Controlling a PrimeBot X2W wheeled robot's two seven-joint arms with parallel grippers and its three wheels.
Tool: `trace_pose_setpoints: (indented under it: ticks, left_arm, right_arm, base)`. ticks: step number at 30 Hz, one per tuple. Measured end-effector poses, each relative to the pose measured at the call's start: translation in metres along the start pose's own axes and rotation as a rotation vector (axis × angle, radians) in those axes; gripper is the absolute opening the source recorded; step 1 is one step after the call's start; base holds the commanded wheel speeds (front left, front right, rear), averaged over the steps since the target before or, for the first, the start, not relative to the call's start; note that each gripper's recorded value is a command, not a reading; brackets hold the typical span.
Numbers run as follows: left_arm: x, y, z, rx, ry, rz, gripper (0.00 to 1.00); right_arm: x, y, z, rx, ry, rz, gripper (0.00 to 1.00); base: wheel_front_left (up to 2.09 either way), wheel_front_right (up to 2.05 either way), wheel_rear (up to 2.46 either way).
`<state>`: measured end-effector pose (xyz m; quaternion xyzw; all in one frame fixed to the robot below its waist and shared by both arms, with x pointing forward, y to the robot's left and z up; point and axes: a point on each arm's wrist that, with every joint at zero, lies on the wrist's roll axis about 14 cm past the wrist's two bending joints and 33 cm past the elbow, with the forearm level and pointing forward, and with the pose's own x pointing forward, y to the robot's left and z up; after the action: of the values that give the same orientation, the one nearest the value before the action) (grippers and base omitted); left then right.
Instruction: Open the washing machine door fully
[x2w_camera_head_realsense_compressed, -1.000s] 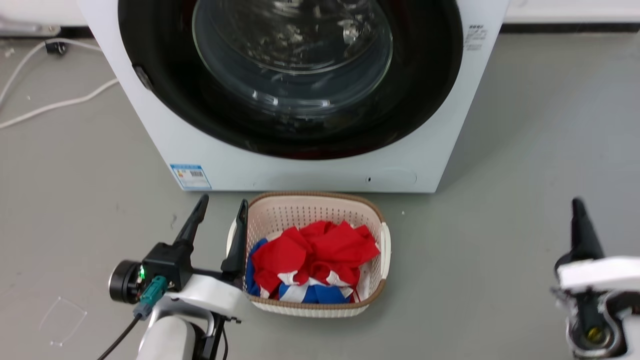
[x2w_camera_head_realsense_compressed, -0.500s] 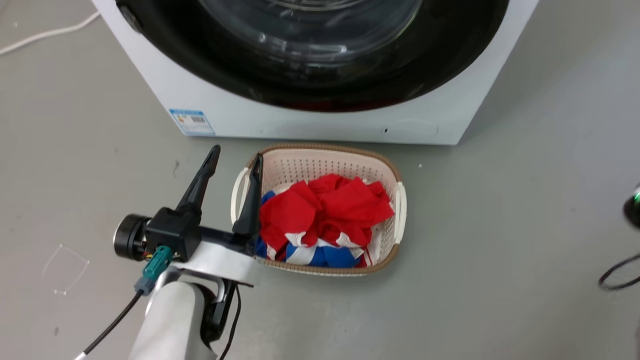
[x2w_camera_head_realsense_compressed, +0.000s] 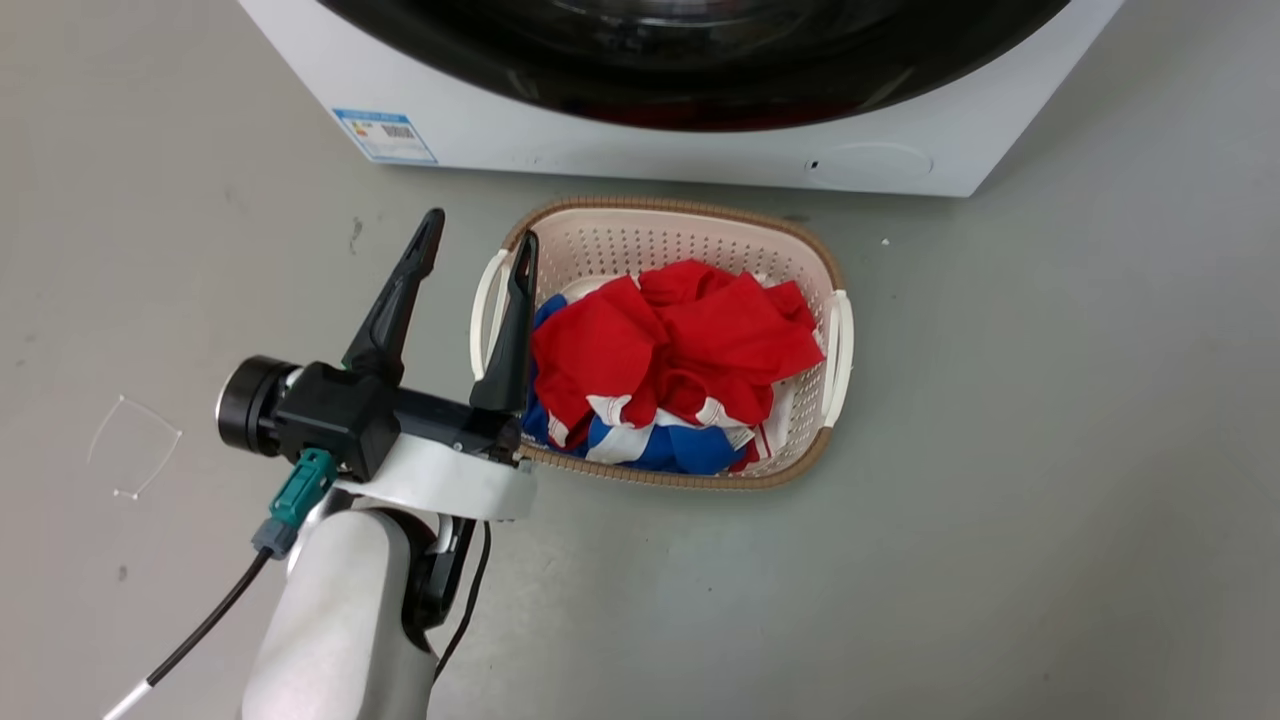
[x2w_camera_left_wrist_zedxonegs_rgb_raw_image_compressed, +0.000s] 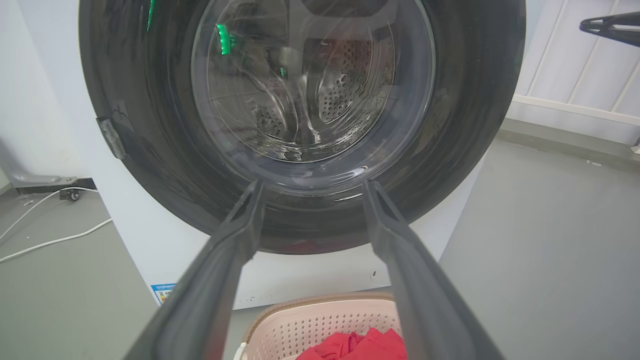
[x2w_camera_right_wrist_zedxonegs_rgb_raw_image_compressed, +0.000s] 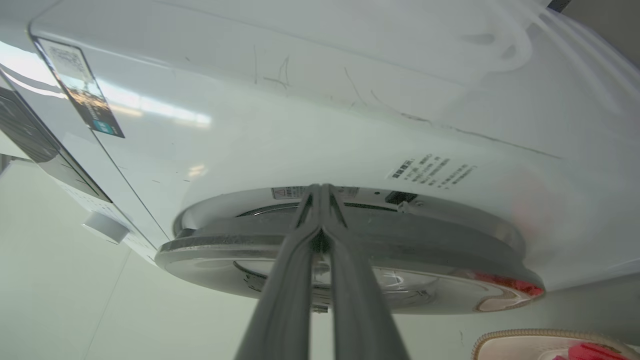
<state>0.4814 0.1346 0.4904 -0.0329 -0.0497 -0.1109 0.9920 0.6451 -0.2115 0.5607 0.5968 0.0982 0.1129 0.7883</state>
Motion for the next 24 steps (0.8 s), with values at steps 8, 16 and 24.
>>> trace_pose_setpoints:
  ticks: [8,16,24]
  left_arm:
    - [0.01,0.004,-0.006,0.002,-0.004,0.002,1.0]
    - [0.016,0.009,-0.016,-0.012,0.001,0.015,1.0]
    - [0.019,0.007,-0.015,-0.012,-0.004,0.011,1.0]
  right_arm:
    - [0.046,0.005,-0.042,-0.108,0.161,-0.026,0.0]
    - [0.069,-0.011,-0.064,-0.157,0.242,-0.074,0.0]
    - [0.062,-0.013,-0.08,-0.166,0.377,-0.085,0.0]
  base:
    - [0.0,0.0,0.0]
    - [0.0,0.0,0.0]
    - [0.0,0.0,0.0]
